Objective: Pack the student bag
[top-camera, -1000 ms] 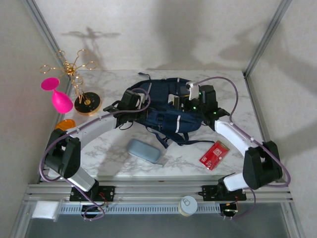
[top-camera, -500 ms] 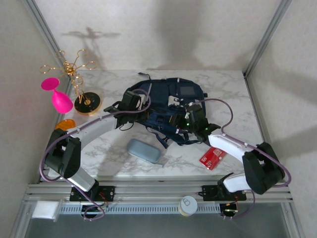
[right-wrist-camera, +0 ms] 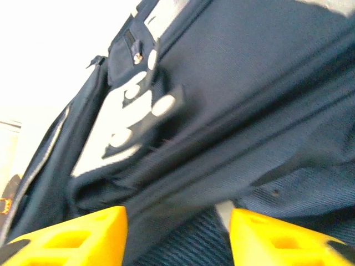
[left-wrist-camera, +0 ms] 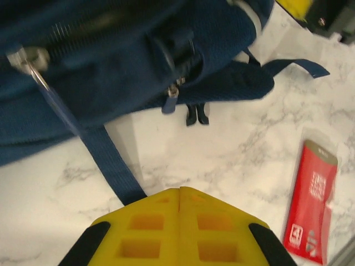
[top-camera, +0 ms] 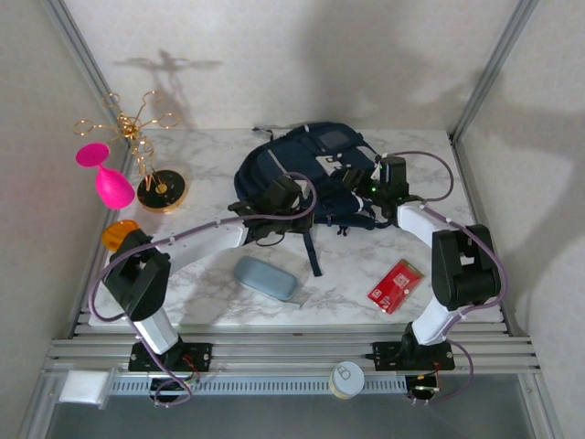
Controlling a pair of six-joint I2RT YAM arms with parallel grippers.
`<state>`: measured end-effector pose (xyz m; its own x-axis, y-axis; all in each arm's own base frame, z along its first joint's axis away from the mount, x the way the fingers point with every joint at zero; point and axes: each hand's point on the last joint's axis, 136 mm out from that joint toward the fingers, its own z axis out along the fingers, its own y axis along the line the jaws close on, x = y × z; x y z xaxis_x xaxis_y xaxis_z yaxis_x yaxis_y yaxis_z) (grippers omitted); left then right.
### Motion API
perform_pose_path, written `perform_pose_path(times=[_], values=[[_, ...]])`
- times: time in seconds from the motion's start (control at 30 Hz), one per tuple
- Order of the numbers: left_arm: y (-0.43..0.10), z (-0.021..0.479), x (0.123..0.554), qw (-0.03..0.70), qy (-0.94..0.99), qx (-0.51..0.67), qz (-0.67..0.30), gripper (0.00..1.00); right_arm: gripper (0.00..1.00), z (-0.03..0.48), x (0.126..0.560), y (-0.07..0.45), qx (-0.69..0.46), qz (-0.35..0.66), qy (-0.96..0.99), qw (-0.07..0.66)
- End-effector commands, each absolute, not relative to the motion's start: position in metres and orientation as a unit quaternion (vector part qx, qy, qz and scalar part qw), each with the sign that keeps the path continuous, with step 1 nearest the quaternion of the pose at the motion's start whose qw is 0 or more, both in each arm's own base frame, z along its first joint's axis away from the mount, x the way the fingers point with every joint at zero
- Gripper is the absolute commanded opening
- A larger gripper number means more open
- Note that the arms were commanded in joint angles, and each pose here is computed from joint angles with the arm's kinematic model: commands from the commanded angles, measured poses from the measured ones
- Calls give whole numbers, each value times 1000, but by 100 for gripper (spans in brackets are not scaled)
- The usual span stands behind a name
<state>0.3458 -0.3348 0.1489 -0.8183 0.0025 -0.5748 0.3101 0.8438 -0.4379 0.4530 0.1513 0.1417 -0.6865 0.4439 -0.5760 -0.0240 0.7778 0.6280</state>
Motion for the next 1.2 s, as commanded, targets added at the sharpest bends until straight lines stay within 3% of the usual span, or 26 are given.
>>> perform_pose_path(times=[0.0,0.2,0.37,0.7,0.8,1.17], values=[[-318,154,368,321,919,45,-225,0,60,151,422,171,132,347,866,336],[-280,155,380,328,922,24,-206,0,70,146,382,230,182,420,850,262],[-272,155,383,325,918,18,-228,0,72,150,396,263,210,432,837,261],[-236,136,400,338,920,-53,-189,6,62,162,432,261,244,406,827,304],[-232,133,406,345,916,-59,-197,13,65,168,432,253,252,378,829,326],[-222,64,399,295,937,-77,-169,11,66,178,435,257,253,364,830,339]])
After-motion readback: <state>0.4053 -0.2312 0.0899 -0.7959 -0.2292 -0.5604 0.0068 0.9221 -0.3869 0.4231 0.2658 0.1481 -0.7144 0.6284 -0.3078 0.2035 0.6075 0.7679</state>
